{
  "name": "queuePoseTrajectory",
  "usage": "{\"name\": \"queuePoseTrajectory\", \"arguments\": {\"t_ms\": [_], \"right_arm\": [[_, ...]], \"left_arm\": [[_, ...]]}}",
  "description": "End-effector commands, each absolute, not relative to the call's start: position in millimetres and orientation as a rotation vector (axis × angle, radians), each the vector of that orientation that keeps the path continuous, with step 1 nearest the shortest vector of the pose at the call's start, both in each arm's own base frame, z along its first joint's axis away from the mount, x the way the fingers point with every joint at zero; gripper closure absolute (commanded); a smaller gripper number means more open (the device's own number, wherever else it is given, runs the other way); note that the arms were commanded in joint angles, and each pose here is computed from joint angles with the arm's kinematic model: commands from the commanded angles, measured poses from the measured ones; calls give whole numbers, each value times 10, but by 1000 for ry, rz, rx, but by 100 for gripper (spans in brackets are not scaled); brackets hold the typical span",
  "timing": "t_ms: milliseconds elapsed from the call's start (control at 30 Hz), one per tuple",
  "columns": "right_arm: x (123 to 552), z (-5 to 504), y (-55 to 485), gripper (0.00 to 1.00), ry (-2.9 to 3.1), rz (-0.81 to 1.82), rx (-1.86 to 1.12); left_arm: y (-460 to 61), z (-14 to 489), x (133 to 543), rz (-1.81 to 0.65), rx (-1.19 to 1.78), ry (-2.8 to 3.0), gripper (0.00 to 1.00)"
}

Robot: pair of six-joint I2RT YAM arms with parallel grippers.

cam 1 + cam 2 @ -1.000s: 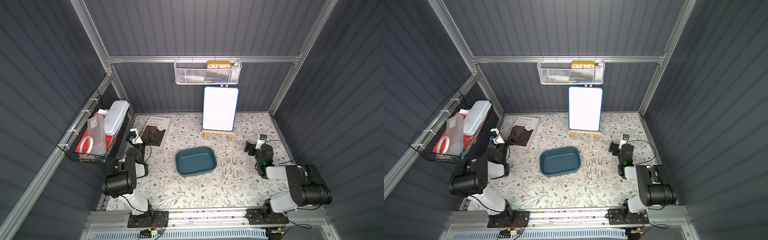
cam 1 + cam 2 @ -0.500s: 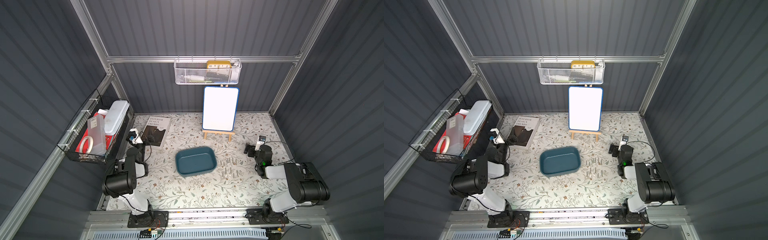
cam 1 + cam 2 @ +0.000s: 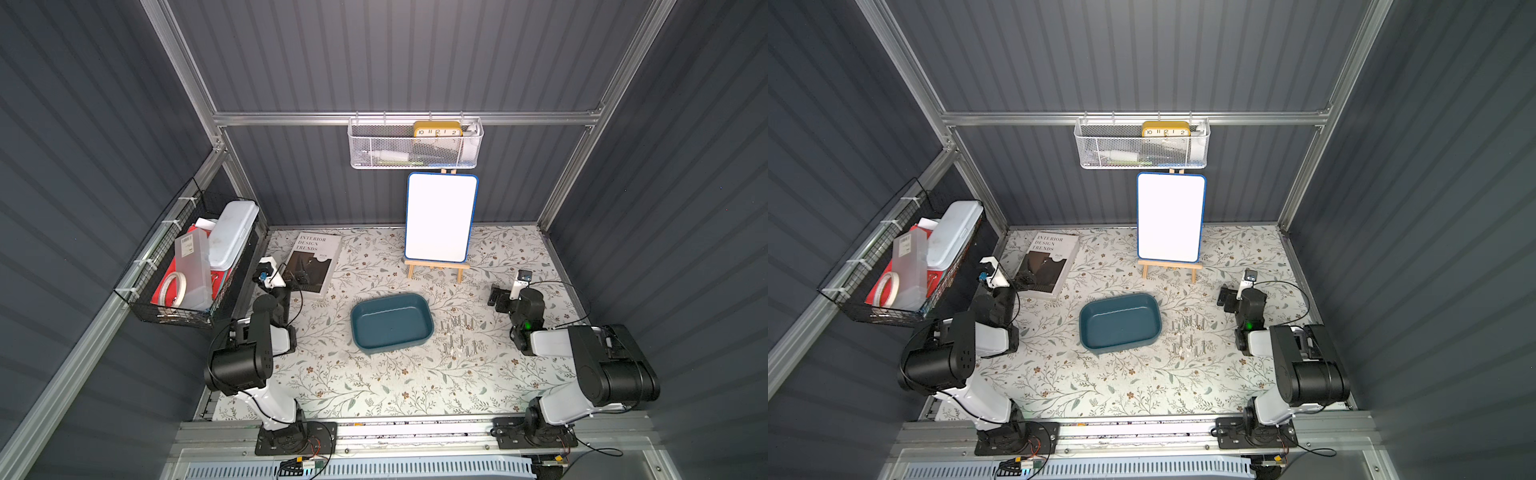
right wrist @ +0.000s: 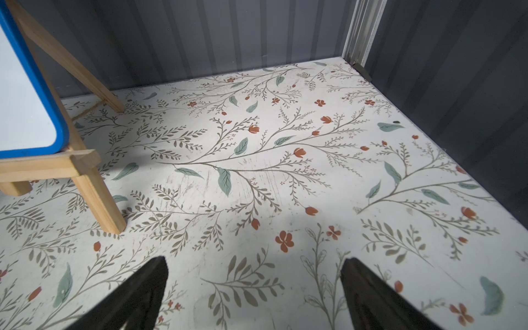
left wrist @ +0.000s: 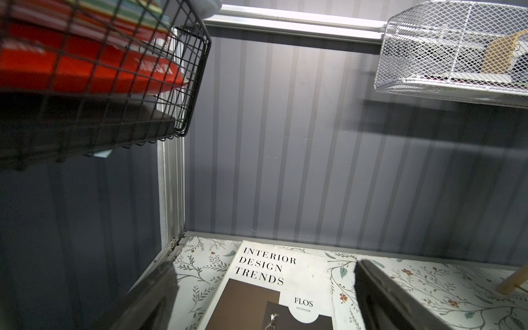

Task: Take out the screws from the storage box
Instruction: Reset both arms

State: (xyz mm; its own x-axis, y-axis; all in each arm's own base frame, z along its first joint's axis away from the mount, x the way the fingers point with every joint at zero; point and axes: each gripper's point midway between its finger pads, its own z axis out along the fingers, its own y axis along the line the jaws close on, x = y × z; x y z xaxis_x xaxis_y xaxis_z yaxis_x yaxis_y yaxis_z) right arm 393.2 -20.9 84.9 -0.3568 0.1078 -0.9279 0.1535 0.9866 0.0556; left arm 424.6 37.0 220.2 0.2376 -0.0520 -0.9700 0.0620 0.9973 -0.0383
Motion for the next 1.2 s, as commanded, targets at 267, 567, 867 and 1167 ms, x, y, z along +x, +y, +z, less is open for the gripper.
{"name": "queuePoseTrajectory", "arguments": {"t_ms": [267, 567, 867, 1167], "right_arm": [[3973, 941, -219, 1, 1915, -48, 193], [3973, 937, -218, 1, 1916, -47, 193], [3974, 946, -219, 1, 1913, -47, 193], [3995, 1029, -113, 1, 1896, -3, 127]], "left_arm": [[360, 2337, 4249, -61, 23, 1287, 0], [362, 2337, 4250, -60, 22, 1287, 1], [360, 2335, 4250, -61, 22, 1288, 1], [362, 2337, 4250, -60, 22, 1287, 1]]}}
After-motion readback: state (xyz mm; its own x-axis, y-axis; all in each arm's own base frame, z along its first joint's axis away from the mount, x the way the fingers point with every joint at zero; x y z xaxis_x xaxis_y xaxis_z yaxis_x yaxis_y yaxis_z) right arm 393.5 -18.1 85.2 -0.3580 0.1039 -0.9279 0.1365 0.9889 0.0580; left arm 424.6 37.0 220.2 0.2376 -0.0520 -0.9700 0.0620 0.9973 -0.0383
